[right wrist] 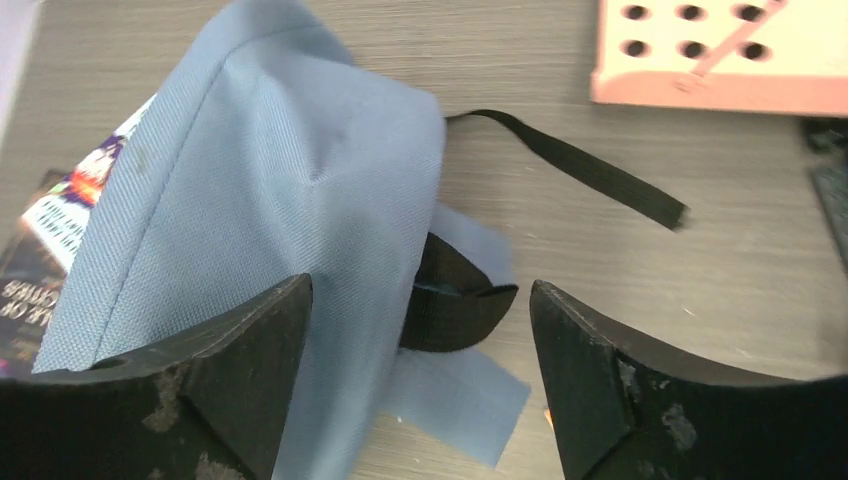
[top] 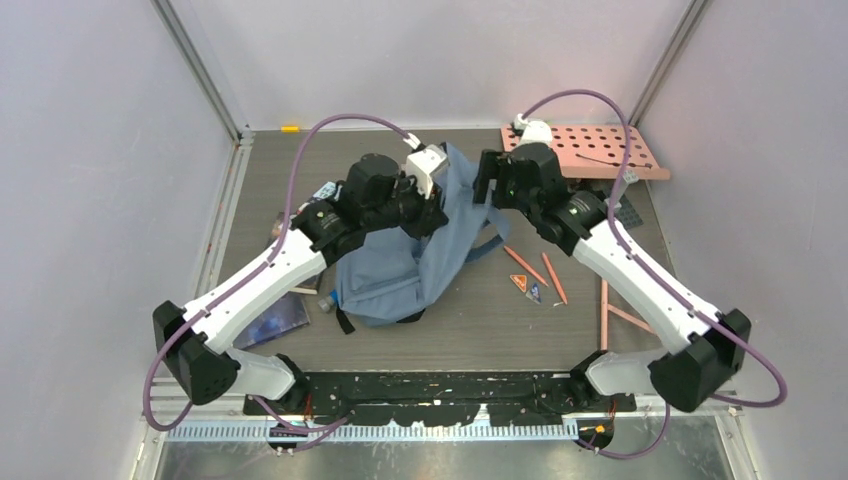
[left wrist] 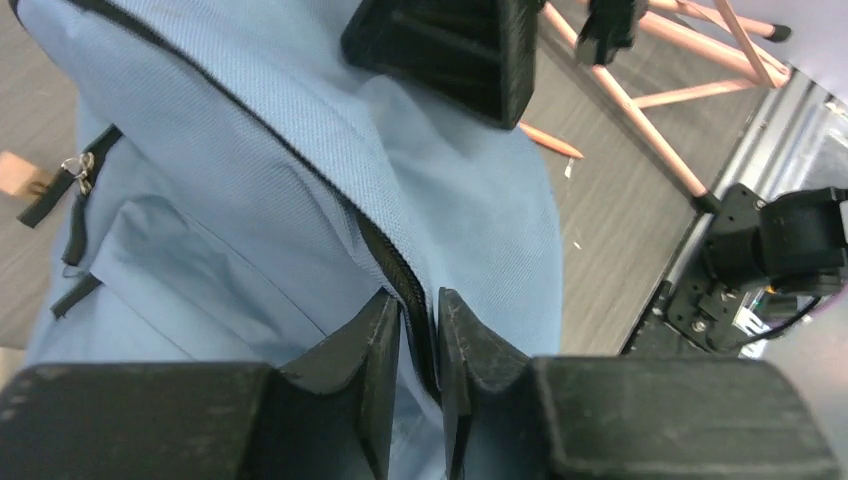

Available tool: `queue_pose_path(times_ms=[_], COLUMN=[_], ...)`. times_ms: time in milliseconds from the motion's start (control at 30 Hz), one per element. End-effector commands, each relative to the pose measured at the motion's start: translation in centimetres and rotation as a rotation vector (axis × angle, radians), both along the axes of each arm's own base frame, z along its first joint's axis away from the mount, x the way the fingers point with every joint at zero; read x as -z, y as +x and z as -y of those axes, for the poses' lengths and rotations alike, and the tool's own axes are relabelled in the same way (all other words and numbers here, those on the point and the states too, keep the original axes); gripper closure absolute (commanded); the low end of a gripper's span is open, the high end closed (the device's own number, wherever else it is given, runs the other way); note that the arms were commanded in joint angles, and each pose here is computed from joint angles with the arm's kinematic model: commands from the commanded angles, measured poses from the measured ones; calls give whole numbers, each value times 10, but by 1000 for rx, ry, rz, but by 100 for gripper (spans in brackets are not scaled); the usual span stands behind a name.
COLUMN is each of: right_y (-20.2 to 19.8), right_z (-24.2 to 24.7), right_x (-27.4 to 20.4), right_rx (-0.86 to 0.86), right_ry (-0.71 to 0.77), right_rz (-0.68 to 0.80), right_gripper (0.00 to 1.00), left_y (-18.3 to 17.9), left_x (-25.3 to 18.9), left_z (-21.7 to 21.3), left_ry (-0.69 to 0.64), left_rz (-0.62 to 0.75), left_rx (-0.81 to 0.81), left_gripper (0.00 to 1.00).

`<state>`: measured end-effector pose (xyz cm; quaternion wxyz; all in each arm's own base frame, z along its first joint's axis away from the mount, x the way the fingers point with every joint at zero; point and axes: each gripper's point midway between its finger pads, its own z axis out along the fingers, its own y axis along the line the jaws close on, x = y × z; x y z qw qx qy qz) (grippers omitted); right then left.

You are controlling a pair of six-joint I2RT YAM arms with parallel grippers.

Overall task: Pack the student bag
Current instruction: Place the student bag at the center of the board.

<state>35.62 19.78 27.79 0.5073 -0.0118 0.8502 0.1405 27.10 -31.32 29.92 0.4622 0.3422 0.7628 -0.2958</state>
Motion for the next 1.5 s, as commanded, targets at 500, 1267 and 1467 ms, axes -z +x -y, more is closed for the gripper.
queue_pose_path(times_ms=[500,1267,1467], right_y=[-68,-43,-24], right_z=[87,125,120], right_x=[26,137,154], right_rx=[269,252,222], right_ry=[-57,-19,14], right_rz=[-59,-383,-432], right_gripper=[6,6,14], left_y=[-27,35,52], left_x=[14,145,164], left_z=[-54,-101,-93], left_ry=[-3,22,60], left_rz=[-105,-418,-426], left_rx=[-197,-567,-562], left_gripper=[0,2,5])
